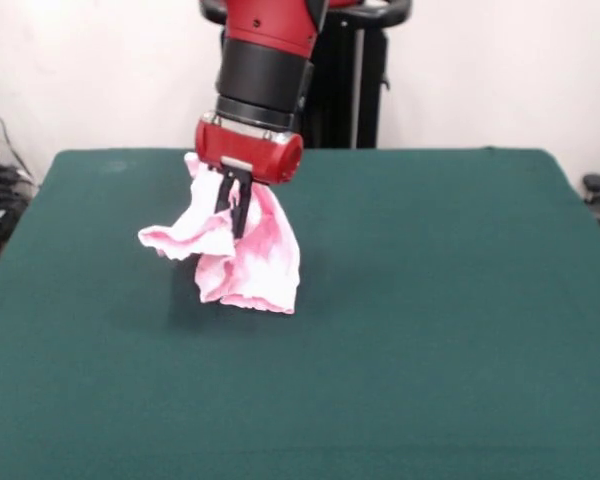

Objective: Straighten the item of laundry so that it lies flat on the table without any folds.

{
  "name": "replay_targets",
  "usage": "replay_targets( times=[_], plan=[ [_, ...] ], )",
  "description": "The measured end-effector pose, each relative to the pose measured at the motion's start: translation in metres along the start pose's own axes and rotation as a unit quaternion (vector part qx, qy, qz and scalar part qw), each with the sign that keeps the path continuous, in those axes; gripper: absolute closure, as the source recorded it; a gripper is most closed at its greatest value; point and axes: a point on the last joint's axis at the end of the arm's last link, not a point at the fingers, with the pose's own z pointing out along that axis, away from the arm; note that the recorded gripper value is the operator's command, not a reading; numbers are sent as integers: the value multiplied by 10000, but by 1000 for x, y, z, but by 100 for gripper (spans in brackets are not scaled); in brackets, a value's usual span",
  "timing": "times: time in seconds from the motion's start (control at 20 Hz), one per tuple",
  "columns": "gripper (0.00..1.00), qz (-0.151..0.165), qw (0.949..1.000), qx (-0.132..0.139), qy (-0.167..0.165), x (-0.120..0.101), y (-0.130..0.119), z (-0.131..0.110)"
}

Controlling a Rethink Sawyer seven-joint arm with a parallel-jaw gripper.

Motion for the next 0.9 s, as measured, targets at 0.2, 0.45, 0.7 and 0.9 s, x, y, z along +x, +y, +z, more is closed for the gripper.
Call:
replay_targets(
  times=[0.2,0.45,0.7,0.9],
  plan=[
    [100,-2,9999,-120,-69,-7,12,-1],
    [100,130,9998,-126,-29,-10,2,6],
    [100,137,9999,-38,-14,-12,-22,11],
    [100,113,9999,11,-38,-17,-45,13]
  ],
)
